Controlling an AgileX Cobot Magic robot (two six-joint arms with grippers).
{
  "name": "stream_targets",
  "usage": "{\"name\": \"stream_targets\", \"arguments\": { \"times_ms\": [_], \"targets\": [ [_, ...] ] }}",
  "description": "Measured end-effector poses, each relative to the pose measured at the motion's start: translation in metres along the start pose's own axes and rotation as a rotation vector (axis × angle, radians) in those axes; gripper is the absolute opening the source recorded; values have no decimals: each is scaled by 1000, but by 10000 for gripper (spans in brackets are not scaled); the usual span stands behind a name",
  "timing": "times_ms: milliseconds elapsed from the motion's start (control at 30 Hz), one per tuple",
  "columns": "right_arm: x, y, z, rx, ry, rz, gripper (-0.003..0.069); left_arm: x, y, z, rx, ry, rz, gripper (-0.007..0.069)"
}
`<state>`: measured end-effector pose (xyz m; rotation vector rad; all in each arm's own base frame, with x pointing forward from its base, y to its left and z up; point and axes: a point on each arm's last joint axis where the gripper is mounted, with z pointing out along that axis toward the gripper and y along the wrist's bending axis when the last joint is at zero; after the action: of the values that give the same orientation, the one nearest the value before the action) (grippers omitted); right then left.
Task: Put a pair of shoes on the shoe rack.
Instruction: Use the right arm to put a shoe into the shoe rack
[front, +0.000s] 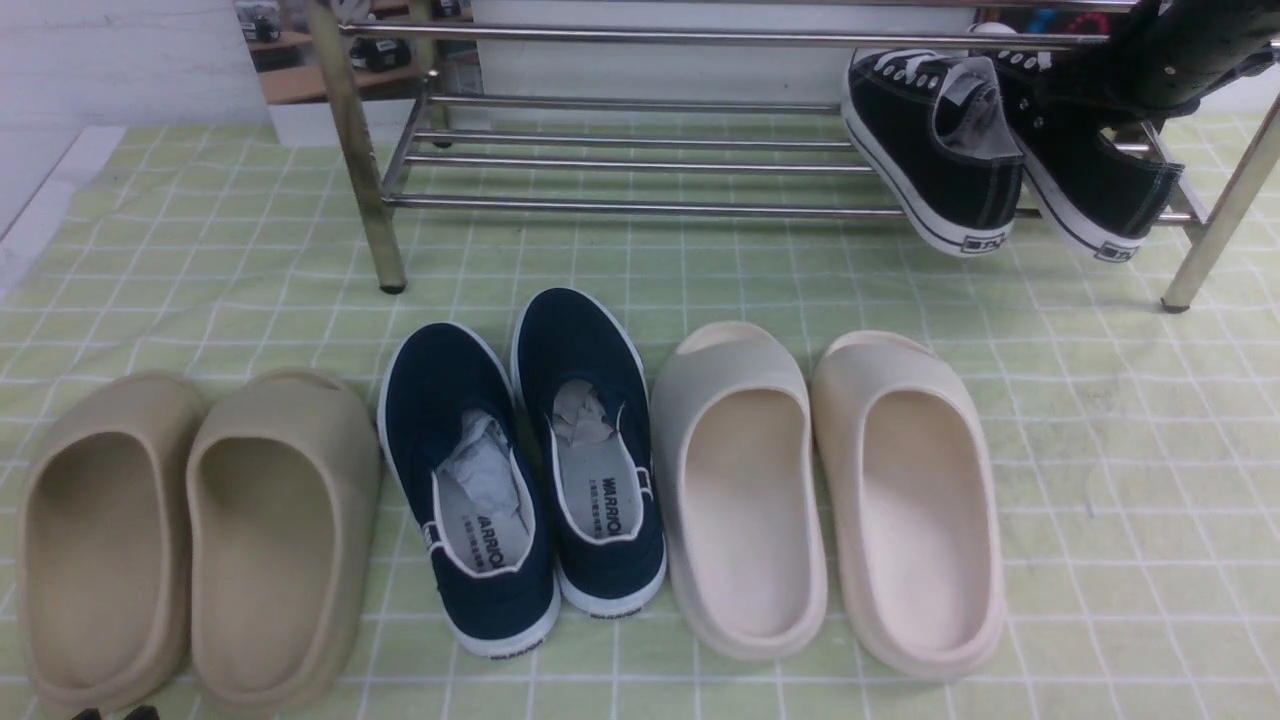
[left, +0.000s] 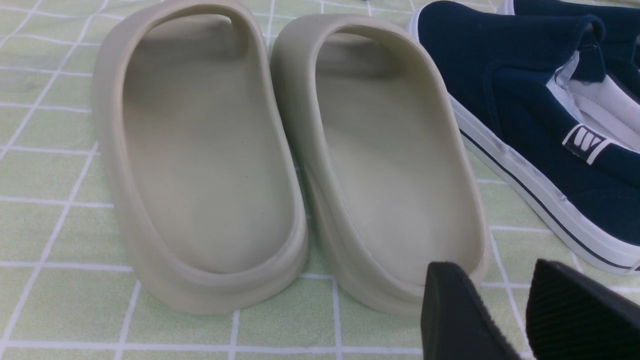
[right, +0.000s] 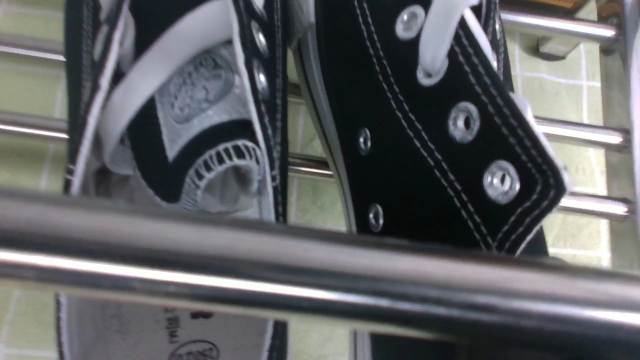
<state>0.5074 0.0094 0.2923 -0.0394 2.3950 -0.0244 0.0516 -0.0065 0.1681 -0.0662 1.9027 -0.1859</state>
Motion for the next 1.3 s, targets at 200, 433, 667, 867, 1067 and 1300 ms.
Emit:
{"name": "stream_targets", "arguments": {
  "times_ms": [200, 433, 667, 867, 1067, 1300],
  "targets": [
    [6, 4, -10, -53, 110, 31, 335, 0, 0, 0, 0, 0, 0, 238],
    [0, 4, -55, -65, 139, 30, 570, 0, 0, 0, 0, 0, 0, 238],
    [7, 2, -61, -41, 191, -10, 570, 0, 0, 0, 0, 0, 0, 238],
    [25, -1, -35, -4, 210, -87, 527, 0, 0, 0, 0, 0, 0, 238],
    [32, -5, -16, 53, 173, -145, 396, 0, 0, 0, 0, 0, 0, 238],
    [32, -1, -13, 15, 164, -100, 155, 0, 0, 0, 0, 0, 0, 238]
  ]
}}
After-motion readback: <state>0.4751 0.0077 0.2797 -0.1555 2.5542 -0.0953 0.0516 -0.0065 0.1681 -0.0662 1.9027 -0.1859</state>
